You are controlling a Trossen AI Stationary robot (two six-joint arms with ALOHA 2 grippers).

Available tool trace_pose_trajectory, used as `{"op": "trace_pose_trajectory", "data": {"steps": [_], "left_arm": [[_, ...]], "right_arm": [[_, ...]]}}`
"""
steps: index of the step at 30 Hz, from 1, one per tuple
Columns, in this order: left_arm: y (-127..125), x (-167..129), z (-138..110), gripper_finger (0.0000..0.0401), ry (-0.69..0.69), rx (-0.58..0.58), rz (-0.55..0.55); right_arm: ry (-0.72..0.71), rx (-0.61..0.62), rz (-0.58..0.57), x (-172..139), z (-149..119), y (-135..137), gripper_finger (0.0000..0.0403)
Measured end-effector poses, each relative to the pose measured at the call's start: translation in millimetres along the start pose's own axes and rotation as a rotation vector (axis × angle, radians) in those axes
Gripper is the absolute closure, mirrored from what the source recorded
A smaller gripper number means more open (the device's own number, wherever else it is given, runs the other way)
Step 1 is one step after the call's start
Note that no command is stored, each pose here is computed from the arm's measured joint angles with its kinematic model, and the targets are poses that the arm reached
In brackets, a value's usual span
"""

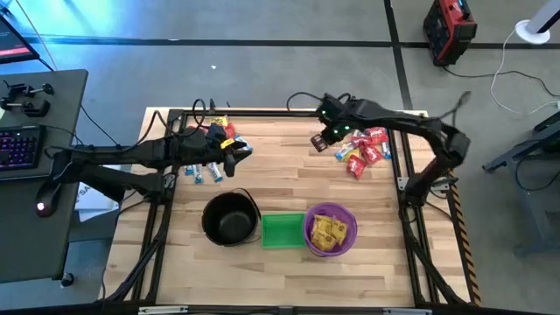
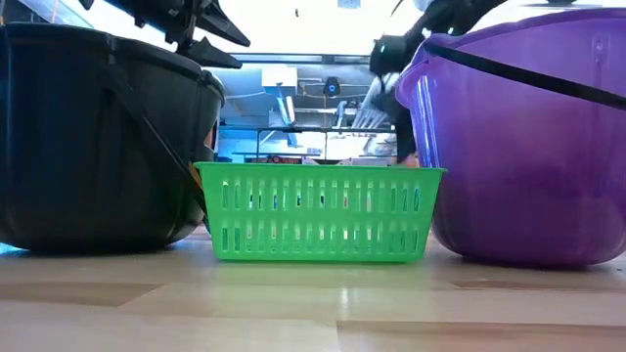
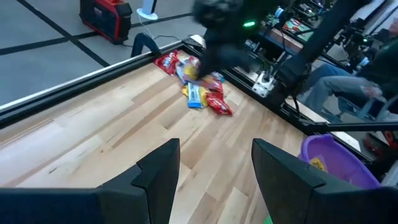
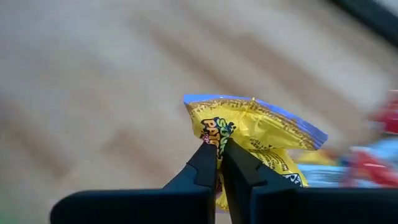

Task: Sort candy by brand, put in halloween buckets
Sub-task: Put the yellow candy into the violet bucket

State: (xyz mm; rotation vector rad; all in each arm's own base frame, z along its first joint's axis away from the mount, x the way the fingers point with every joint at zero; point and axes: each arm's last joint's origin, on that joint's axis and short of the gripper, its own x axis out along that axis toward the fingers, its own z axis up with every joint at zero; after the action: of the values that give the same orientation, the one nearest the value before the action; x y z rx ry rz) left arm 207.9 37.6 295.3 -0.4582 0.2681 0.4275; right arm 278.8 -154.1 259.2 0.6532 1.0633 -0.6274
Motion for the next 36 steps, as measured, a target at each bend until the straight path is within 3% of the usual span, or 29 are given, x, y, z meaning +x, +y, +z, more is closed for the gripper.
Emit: {"op": "trace_pose_trajectory", "data": {"steps": [5, 13, 19, 25, 30, 36], "left_arm": [[3.0, 0.7, 1.2, 0.0211, 0.013, -0.003, -0.017], [8.3, 1.6, 3.6, 0.0211, 0.007, -0.007, 0.005], [10.1, 1.9, 4.5, 0.0211, 0.009, -0.010, 0.001], [10.4, 2.2, 4.7, 0.0211, 0.035, -0.017, -0.054], [9.8, 2.1, 4.3, 0.0211, 0.045, -0.016, -0.072], [9.2, 2.0, 5.5, 0.0211, 0.043, -0.051, -0.088]], "right_arm": [[0.022, -0.185, 0.348, -51.7, -26.7, 26.8, 0.0401], [0.161, -0.245, 0.550, -113.9, -111.0, 90.8, 0.0402], [0.219, -0.235, 0.532, -115.2, -161.1, 138.9, 0.0402], [0.211, -0.185, 0.471, -88.6, -169.4, 166.0, 0.0391], [0.285, -0.167, 0.369, -65.6, -169.7, 168.5, 0.0312], [0.268, -0.204, 0.356, -61.0, -159.3, 162.7, 0.0189]]}}
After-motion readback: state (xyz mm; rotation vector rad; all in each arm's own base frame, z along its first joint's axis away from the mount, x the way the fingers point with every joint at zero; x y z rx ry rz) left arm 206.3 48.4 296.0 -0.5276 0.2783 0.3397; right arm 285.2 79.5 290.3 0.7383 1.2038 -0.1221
